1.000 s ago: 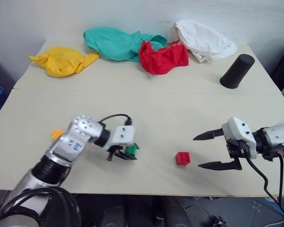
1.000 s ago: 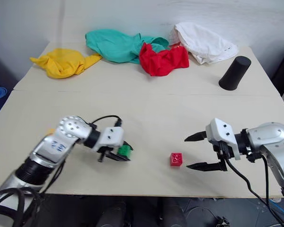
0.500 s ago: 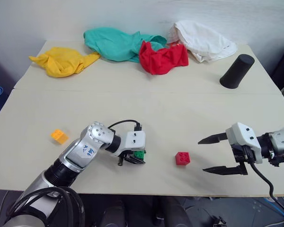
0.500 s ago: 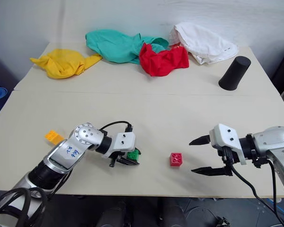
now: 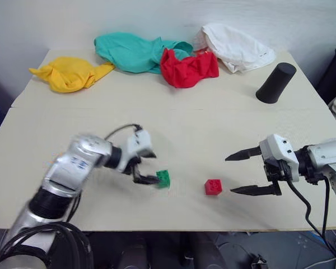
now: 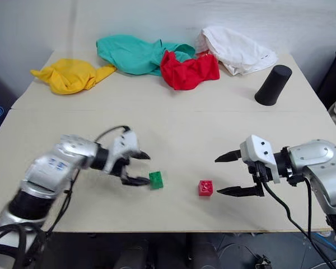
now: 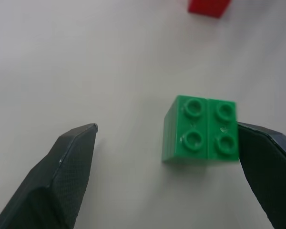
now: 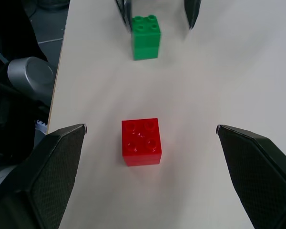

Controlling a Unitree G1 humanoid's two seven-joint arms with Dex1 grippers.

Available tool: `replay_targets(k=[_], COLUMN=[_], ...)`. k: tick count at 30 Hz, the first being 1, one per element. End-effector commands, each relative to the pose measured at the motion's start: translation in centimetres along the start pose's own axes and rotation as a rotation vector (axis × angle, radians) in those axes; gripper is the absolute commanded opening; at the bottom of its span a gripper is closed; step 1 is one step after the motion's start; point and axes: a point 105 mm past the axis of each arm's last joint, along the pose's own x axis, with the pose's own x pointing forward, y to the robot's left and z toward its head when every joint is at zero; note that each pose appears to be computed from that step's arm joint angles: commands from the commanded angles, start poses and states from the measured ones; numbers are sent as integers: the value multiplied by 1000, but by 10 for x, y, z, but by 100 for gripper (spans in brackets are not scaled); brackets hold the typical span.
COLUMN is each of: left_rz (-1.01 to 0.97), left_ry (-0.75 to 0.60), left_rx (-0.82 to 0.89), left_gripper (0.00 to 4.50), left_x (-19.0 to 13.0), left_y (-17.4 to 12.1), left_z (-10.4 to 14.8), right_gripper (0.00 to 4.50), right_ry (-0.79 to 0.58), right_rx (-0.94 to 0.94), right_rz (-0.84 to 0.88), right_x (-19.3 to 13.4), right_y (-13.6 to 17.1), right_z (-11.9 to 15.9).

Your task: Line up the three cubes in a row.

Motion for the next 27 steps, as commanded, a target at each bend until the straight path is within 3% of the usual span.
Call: replay_targets(k=[1,6,10,15,17,19,21,23,25,27], left_rz=[193,520,632,687,654,532,521,527,353,256], left_ry=[-42,-42,-24,39,9,-76,-29,-72,-151,-144], left_rx=[-78,-288,-367,-368,-332,-274,-216,-172,-128,-98], left_gripper=[449,449,449,449,449,449,449,449,449,449], left_x=[-66,-141,-168,-177,-167,-144,-136,-135,-108,-85], left_y=[14,14,-12,-25,-25,-31,-29,-23,-31,-32], left_z=[-5,-55,-86,-108,-100,-73,-67,-53,-29,-21], right_gripper=[450,450,450,450,450,450,450,450,450,450], right_ry=[-77,-177,-182,-154,-151,-134,-133,-120,-102,-89], right_rx=[-22,-19,-31,-62,-64,-64,-67,-66,-35,-34], right_rz=[22,71,103,125,125,141,147,132,144,131], right_x=[-1,4,9,13,15,15,14,13,8,6], right_y=[-8,-14,-17,-23,-25,-23,-21,-21,-16,-14], right_z=[20,43,43,40,40,38,38,37,32,30])
